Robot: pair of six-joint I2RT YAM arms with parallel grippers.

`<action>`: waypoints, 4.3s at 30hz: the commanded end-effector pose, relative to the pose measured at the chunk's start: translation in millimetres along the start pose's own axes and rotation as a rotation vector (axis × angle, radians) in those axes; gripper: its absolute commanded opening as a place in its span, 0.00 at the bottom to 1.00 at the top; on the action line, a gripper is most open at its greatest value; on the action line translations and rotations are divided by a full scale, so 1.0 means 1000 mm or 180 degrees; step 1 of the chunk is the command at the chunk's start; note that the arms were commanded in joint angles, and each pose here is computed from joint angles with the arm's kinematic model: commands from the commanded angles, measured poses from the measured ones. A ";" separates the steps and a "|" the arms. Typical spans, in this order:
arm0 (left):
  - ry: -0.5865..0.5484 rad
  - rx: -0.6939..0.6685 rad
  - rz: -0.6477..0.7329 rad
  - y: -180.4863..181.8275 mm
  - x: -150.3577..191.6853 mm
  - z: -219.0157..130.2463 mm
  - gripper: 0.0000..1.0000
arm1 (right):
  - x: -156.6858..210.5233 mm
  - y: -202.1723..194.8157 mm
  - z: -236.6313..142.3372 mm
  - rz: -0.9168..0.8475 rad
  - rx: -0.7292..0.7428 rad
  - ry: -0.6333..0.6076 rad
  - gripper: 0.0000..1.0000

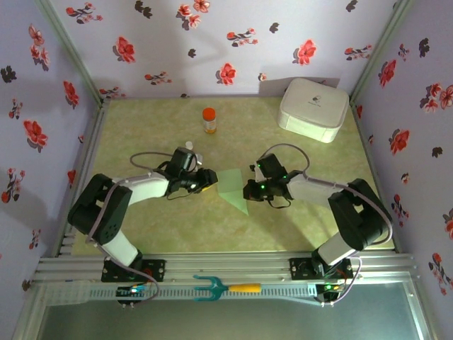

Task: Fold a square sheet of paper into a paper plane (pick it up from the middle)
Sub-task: Fourth fold the wing at the center of the table.

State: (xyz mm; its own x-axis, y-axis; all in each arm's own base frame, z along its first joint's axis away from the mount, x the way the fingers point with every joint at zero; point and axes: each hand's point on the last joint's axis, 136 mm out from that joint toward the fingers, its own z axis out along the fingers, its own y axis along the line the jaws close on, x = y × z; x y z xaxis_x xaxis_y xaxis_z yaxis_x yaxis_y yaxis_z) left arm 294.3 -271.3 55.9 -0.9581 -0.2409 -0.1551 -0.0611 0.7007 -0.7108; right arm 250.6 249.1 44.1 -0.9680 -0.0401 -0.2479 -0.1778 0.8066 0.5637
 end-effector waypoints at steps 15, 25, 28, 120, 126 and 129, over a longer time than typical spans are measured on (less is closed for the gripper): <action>0.0025 0.0189 -0.0051 -0.017 -0.013 0.014 0.48 | -0.006 0.002 -0.020 0.0055 -0.0305 -0.0247 0.05; 0.0076 0.0390 -0.0028 -0.036 -0.014 0.022 0.47 | -0.004 -0.001 -0.020 0.0094 -0.0309 -0.0258 0.05; 0.0070 0.0412 -0.0064 -0.036 -0.015 0.025 0.45 | -0.005 -0.001 -0.021 0.0096 -0.0308 -0.0267 0.05; -0.0167 0.0424 -0.0092 -0.043 0.002 0.020 0.17 | 0.024 0.029 0.009 -0.2959 0.1347 -0.1294 0.36; -0.0165 0.0424 -0.0102 -0.043 0.002 0.020 0.17 | 0.026 0.027 0.011 -0.2894 0.1322 -0.1270 0.32; -0.0161 0.0425 -0.0102 -0.043 0.002 0.020 0.17 | 0.026 0.026 0.012 -0.2857 0.1318 -0.1275 0.29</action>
State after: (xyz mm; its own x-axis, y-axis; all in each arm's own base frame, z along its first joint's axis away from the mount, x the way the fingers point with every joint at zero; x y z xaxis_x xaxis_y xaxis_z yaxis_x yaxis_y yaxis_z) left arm 300.2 -309.4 68.8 -0.9349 -0.3155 -0.1624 -0.0664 0.6050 -0.7934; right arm 218.4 271.9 37.8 -0.3632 -0.6123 -0.7023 -0.6758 0.6920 -0.2539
